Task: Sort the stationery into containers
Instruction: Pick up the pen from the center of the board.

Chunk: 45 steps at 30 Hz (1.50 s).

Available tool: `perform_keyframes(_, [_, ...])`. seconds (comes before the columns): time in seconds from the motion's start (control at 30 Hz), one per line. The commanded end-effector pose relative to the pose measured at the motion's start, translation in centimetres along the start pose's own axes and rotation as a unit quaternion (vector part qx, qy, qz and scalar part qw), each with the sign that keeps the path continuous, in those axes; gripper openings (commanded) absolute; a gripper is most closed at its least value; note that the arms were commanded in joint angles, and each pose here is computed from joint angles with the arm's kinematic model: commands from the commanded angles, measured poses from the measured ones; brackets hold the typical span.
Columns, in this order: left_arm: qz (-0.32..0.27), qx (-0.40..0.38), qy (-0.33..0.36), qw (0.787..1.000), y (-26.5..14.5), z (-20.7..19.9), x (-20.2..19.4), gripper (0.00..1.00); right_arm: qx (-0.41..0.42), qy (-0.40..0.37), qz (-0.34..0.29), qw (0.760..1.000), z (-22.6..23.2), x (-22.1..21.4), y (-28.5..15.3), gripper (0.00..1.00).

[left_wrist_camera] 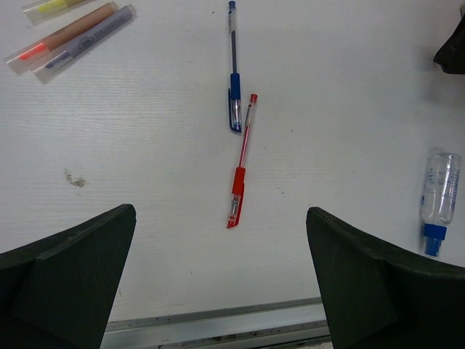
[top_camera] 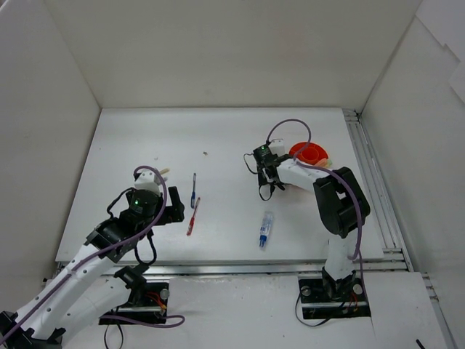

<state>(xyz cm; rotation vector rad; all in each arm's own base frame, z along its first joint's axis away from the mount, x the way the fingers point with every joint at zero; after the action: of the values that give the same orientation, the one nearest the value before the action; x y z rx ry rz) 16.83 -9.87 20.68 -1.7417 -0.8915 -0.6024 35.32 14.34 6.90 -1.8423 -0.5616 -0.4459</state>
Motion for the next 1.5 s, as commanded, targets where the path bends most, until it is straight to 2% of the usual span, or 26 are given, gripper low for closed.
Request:
perform_keyframes(0.0, [-0.039,-0.015,-0.007,0.999,-0.7,-1.2,2.5,1.0,-0.039,0.034,-0.02,0.998,-2.2,1.3,-0.6,0.85])
perform_keyframes(0.17, [-0.04,-0.015,-0.005,0.999,-0.6,-1.4,2.6,1.0,0.005,0.035,0.005,0.999,-1.2,0.9,0.2,0.71])
perform_keyframes(0.3, [-0.039,-0.015,-0.002,0.999,-0.5,-1.5,2.7,1.0,0.025,0.031,0.013,0.999,-0.9,0.7,0.2,0.49])
perform_keyframes(0.43, [-0.038,-0.017,-0.001,0.999,-0.5,-1.6,2.8,1.0,0.055,0.036,0.023,0.998,-1.1,0.7,0.2,0.48])
perform_keyframes(0.5, [-0.039,-0.017,-0.002,0.999,-0.6,-1.6,2.8,1.0,0.072,0.039,0.029,0.996,-1.2,0.8,0.1,0.44])
perform_keyframes(0.77, [-0.046,-0.015,-0.009,0.999,-1.1,-1.3,2.9,1.0,0.141,0.042,0.057,0.987,-1.7,0.2,0.5,0.38])
perform_keyframes(0.8, [-0.045,-0.014,-0.009,0.999,-1.1,-1.3,2.8,1.0,0.142,0.043,0.058,0.987,-1.6,0.2,0.5,0.29])
perform_keyframes(0.87, [-0.046,-0.014,-0.01,0.999,-1.1,-1.3,2.9,1.0,0.144,0.044,0.063,0.987,-1.5,0.1,0.9,0.2])
perform_keyframes(0.9, [-0.045,-0.012,-0.011,0.999,-1.1,-1.2,2.9,1.0,0.149,0.038,0.063,0.986,-1.3,0.1,0.8,0.09])
perform_keyframes(0.93, [-0.044,-0.012,-0.011,0.999,-1.1,-1.2,2.9,1.0,0.155,0.036,0.06,0.985,-1.2,0.3,0.7,0.05])
perform_keyframes(0.97, [-0.046,-0.011,-0.012,0.999,-1.1,-1.2,2.9,1.0,0.165,0.033,0.059,0.984,-1.1,0.4,0.5,0.01])
perform_keyframes(1.07, [-0.044,-0.011,-0.01,0.999,-1.0,-1.3,2.9,1.0,0.197,-0.005,0.03,0.98,-0.8,1.3,-1.0,0.0])
perform_keyframes(1.23, [-0.049,-0.028,-0.006,0.998,-0.6,-2.2,3.5,1.0,0.289,-0.1,-0.08,0.949,0.3,3.2,-6.7,0.0])
perform_keyframes(1.33, [-0.059,-0.055,-0.004,0.997,-0.4,-3.3,4.3,1.0,0.38,-0.156,-0.142,0.9,1.1,3.3,-10.1,0.0])
perform_keyframes(1.37, [-0.059,-0.071,0.0,0.996,-0.4,-3.8,4.5,1.0,0.43,-0.177,-0.155,0.872,1.8,3.0,-11.4,0.0])
perform_keyframes(1.43, [-0.066,-0.099,0.004,0.993,-0.3,-4.9,5.2,1.0,0.463,-0.219,-0.187,0.838,2.1,2.5,-13.3,0.0])
perform_keyframes(1.47, [-0.069,-0.121,0.009,0.99,-0.3,-5.6,5.6,1.0,0.497,-0.251,-0.204,0.805,2.7,2.0,-14.4,0.0])
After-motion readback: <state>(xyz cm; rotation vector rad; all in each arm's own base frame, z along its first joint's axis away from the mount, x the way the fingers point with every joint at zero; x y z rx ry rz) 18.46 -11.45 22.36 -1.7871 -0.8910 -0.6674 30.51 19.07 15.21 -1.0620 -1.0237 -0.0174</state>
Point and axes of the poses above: each gripper's point midway between its finger pads, its own y axis out along the fingers, its own z axis along the line the jaws close on, x = y × z, the point moved 6 cm from there along -y, back along the fingers, and after that the axes turned 6 degrees about -y, right-handed, at the moved point
